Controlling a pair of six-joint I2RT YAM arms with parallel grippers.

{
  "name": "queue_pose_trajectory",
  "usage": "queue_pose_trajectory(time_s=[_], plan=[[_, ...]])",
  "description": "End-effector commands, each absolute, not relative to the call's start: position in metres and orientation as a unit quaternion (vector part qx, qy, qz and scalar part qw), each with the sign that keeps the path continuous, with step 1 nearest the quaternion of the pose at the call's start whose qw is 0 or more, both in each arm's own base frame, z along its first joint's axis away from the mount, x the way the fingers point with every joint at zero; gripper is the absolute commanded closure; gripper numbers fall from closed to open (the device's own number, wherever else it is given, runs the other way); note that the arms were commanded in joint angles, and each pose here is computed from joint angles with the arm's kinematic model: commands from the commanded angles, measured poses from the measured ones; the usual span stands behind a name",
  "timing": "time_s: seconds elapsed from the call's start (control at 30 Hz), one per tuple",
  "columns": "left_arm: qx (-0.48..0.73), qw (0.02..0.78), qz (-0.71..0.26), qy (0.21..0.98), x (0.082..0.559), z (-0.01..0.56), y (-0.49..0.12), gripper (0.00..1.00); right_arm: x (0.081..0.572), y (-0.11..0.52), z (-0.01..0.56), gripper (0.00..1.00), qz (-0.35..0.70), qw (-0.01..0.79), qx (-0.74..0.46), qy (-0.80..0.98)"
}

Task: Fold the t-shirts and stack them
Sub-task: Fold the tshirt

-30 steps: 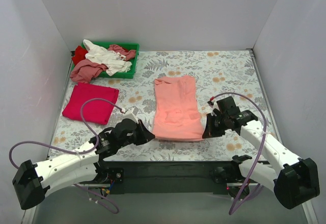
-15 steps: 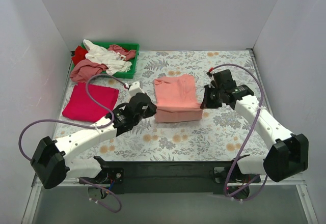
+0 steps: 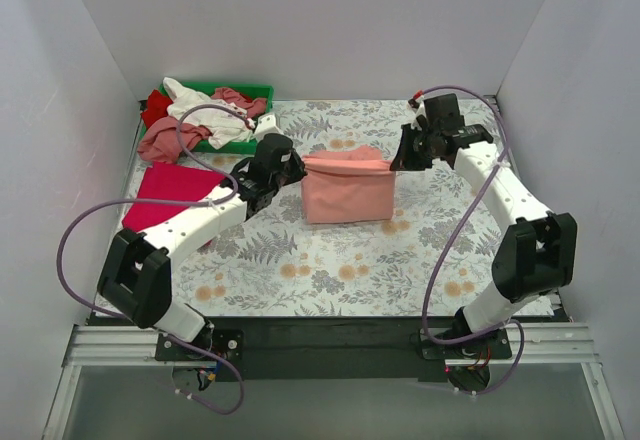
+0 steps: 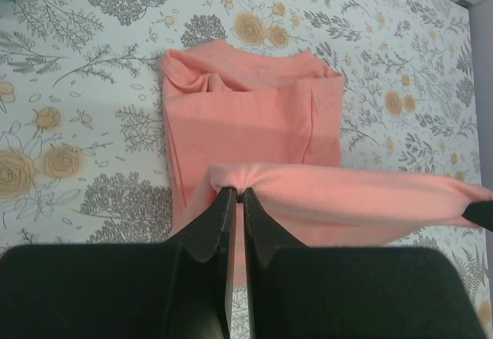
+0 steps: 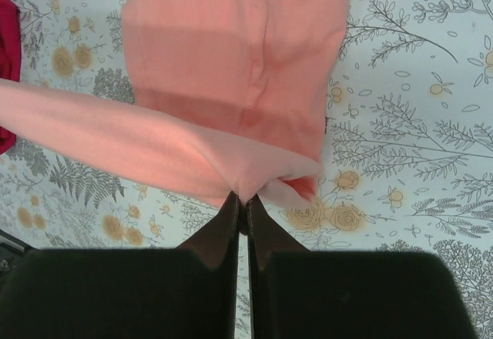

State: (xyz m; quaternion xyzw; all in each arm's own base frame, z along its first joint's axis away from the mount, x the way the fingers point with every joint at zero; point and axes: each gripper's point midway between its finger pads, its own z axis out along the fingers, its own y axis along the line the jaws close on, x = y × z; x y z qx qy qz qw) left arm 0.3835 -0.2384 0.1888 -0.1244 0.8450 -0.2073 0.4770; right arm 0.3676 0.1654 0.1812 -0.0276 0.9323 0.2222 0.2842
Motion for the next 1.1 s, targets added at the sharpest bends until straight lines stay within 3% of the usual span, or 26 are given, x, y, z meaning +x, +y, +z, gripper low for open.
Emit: queue_pose_trajectory(time_s=[0.0, 0.67, 0.77, 0.8, 0.83, 0.87, 0.9, 0.93, 0.97, 1.07], plan=[[-0.119, 0.502, -0.199, 0.833, 0.409, 0.207, -0.23, 1.0, 0.394, 0.167, 0.2, 0.99, 0.234, 0.311, -0.04, 0.92], [-0.108, 0.459, -0.194, 0.86, 0.522, 0.137, -0.224, 1.0, 0.507, 0.165, 0.159, 0.99, 0.254, 0.305, -0.018, 0.917], [-0.107, 0.454, -0.2, 0.861, 0.537, 0.129, -0.223, 1.0, 0.523, 0.166, 0.147, 0.94, 0.27, 0.304, -0.019, 0.913], [-0.107, 0.451, -0.2, 0.863, 0.545, 0.122, -0.224, 0.97, 0.536, 0.168, 0.157, 0.84, 0.275, 0.324, -0.024, 0.905], [-0.108, 0.451, -0.201, 0.863, 0.55, 0.12, -0.223, 0.86, 0.542, 0.168, 0.157, 0.76, 0.278, 0.328, -0.026, 0.902], [-0.107, 0.447, -0.213, 0.862, 0.554, 0.12, -0.224, 0.43, 0.551, 0.165, 0.148, 0.64, 0.28, 0.324, -0.017, 0.903], [-0.106, 0.446, -0.221, 0.861, 0.561, 0.123, -0.226, 0.21, 0.558, 0.165, 0.158, 0.48, 0.289, 0.333, -0.014, 0.897], [-0.109, 0.445, -0.222, 0.861, 0.563, 0.126, -0.226, 0.1, 0.56, 0.166, 0.162, 0.31, 0.3, 0.336, -0.017, 0.893], [-0.111, 0.447, -0.223, 0.859, 0.565, 0.131, -0.226, 0.1, 0.562, 0.163, 0.165, 0.02, 0.299, 0.34, -0.015, 0.891], [-0.1, 0.445, -0.265, 0.85, 0.557, 0.152, -0.238, 0.09, 0.551, 0.165, 0.185, 0.02, 0.304, 0.356, -0.038, 0.883]])
